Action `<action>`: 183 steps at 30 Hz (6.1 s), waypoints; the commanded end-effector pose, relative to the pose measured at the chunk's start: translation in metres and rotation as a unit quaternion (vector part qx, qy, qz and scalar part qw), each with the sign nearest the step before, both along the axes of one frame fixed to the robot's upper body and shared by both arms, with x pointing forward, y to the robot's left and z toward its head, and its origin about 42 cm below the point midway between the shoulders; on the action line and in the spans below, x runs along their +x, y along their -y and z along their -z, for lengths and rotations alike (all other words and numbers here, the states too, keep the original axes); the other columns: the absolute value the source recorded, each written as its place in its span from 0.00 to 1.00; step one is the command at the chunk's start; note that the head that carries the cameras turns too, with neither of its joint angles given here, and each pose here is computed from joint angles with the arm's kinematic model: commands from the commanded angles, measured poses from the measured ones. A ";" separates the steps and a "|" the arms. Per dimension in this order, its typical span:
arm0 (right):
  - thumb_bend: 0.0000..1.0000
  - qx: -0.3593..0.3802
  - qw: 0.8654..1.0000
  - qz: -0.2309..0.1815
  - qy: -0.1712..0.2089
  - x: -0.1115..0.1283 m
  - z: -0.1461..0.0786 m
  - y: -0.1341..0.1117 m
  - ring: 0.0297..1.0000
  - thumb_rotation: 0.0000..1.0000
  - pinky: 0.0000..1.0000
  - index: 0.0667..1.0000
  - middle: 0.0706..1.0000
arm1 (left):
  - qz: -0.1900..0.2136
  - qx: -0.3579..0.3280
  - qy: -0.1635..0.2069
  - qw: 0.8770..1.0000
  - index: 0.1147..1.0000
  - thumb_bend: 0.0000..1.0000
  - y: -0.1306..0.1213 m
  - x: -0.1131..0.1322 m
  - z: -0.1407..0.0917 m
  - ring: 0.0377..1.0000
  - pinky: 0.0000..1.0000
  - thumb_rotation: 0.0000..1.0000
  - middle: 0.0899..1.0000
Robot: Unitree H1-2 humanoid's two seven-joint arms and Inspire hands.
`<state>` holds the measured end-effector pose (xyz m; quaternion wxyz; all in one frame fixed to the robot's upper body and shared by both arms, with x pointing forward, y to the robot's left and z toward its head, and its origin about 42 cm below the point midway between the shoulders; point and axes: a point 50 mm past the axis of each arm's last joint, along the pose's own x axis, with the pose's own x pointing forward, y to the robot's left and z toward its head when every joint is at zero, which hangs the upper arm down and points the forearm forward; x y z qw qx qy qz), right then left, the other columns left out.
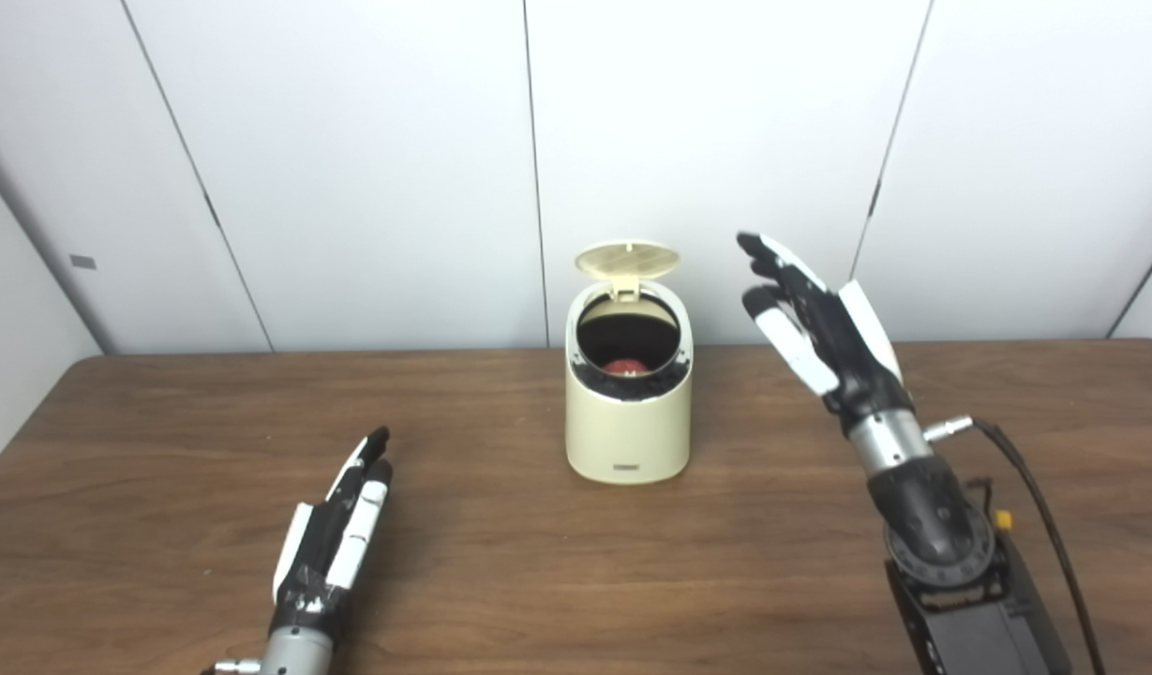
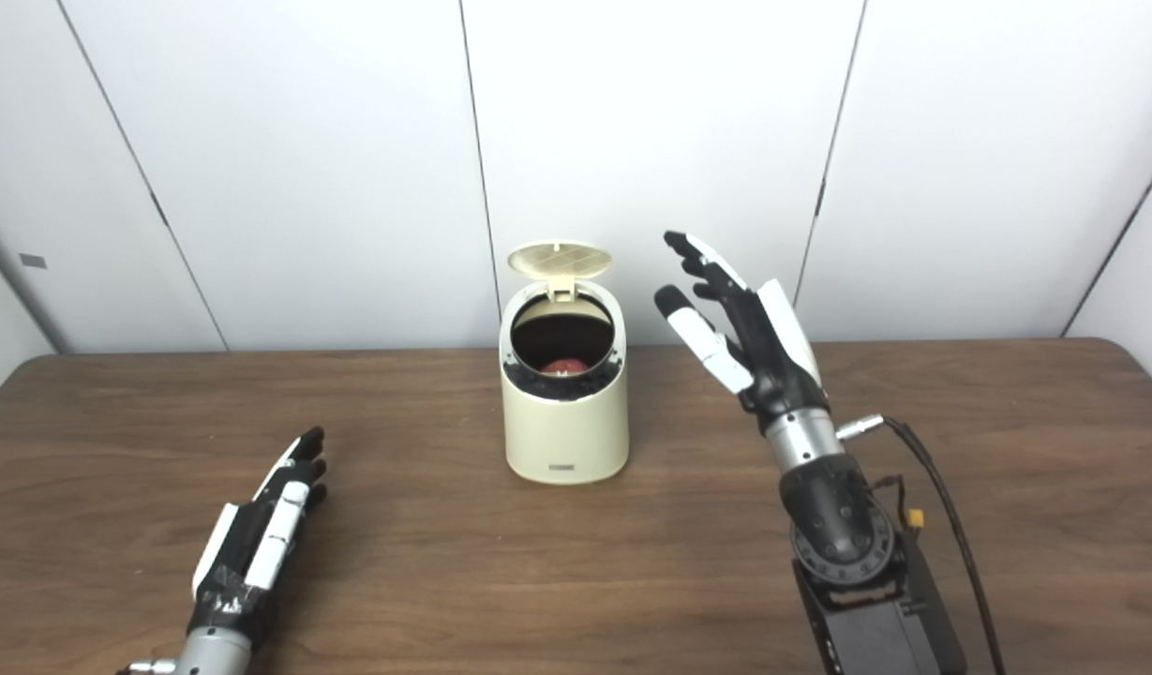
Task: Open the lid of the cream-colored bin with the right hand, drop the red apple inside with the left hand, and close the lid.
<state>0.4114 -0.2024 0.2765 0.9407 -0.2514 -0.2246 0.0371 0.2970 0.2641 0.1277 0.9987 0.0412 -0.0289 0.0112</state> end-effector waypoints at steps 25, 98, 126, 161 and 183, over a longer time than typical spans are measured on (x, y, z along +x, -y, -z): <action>0.52 -0.225 0.973 0.005 0.060 0.057 -0.061 -0.058 0.98 1.00 0.89 0.74 0.97 | 0.003 0.012 0.000 1.000 0.97 0.54 0.013 0.000 0.002 0.98 1.00 0.82 0.98; 0.54 -0.429 0.903 0.006 0.028 0.001 -0.005 -0.033 1.00 0.87 0.99 0.65 0.95 | -0.001 0.023 -0.007 1.000 0.95 0.58 0.020 -0.002 -0.006 0.98 0.98 0.70 0.97; 0.57 -0.459 0.887 0.015 0.035 -0.003 0.001 -0.042 1.00 0.95 0.96 0.67 0.94 | -0.001 0.025 -0.008 1.000 0.95 0.57 0.021 -0.003 -0.010 0.97 0.97 0.71 0.96; 0.46 -0.096 0.980 0.062 -0.160 -0.101 0.091 0.070 0.93 0.96 0.87 0.94 0.96 | -0.013 0.038 0.010 0.999 1.00 0.51 -0.026 -0.047 -0.005 1.00 0.98 0.72 1.00; 0.47 0.095 0.981 0.073 -0.155 -0.148 0.159 0.058 0.96 1.00 0.89 0.95 0.97 | -0.049 0.048 0.022 0.997 0.98 0.56 -0.035 -0.093 0.035 0.97 0.98 0.77 0.97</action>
